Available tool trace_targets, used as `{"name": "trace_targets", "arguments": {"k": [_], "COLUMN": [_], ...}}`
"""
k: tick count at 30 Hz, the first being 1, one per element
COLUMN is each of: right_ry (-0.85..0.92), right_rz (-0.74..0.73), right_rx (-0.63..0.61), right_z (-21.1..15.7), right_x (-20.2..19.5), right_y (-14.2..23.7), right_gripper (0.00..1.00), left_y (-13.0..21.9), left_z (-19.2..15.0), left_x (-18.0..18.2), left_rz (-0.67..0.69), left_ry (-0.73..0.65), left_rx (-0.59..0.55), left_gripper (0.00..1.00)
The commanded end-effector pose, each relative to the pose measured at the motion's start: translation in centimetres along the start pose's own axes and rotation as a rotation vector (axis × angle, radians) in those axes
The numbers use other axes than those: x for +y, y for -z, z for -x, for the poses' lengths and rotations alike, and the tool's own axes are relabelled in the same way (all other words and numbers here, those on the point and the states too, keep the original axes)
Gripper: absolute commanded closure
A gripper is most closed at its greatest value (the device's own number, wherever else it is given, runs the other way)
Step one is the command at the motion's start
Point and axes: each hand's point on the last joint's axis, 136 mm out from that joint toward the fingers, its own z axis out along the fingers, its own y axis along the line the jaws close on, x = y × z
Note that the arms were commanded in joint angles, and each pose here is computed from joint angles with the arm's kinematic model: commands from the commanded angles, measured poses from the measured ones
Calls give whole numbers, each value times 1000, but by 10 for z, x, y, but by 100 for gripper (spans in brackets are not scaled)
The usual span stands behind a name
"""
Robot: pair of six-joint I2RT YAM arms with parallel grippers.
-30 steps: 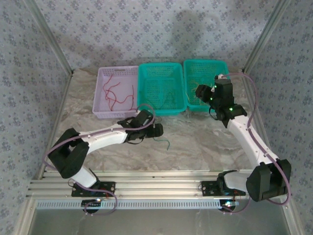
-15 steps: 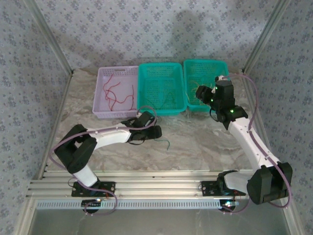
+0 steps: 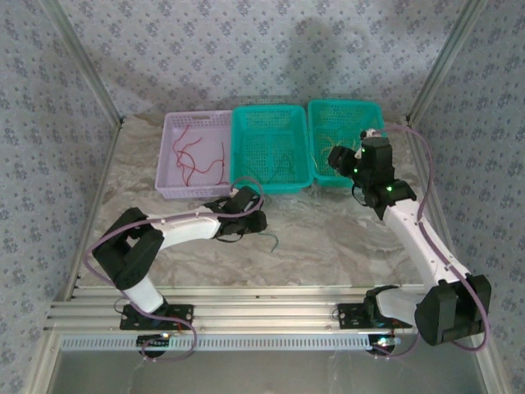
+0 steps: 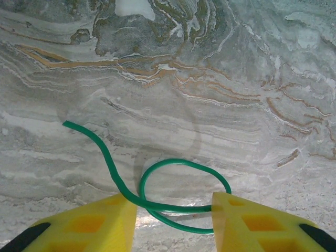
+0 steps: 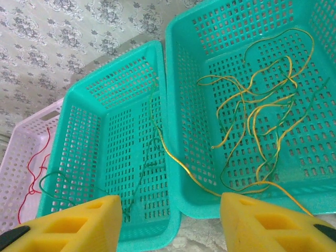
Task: Untangle the cables
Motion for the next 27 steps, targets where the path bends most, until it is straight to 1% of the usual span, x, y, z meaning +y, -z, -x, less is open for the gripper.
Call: {"name": "trace_targets", "arguments": {"k": [1,4,8,13,19,27], "right_ry": [16,6,5,2,14,22], "right_rz": [28,32,39,56,77,92], "right_rx": [-3,-12,-1,-6,-9,-2], "right_z": [-3,-6,-9,-9,-5,-9], "right_x": [5,3,4,8,17,22], "right_y": [7,8,10,14,17,15], "right_gripper": [46,46,46,46,45,45], "left_y": [1,4,4,11,21,17], "left_z": [7,6,4,10,17,18], "left_x": [9,17,24,29,34,43], "left_rz": [37,56,69,84,113,132], "left_ry": [-7,-13,-18,-32,-64,-63], "left_rx": [-23,-34,-27,-42,-68,-69], "left_gripper": [64,68,71,77,77,68]}}
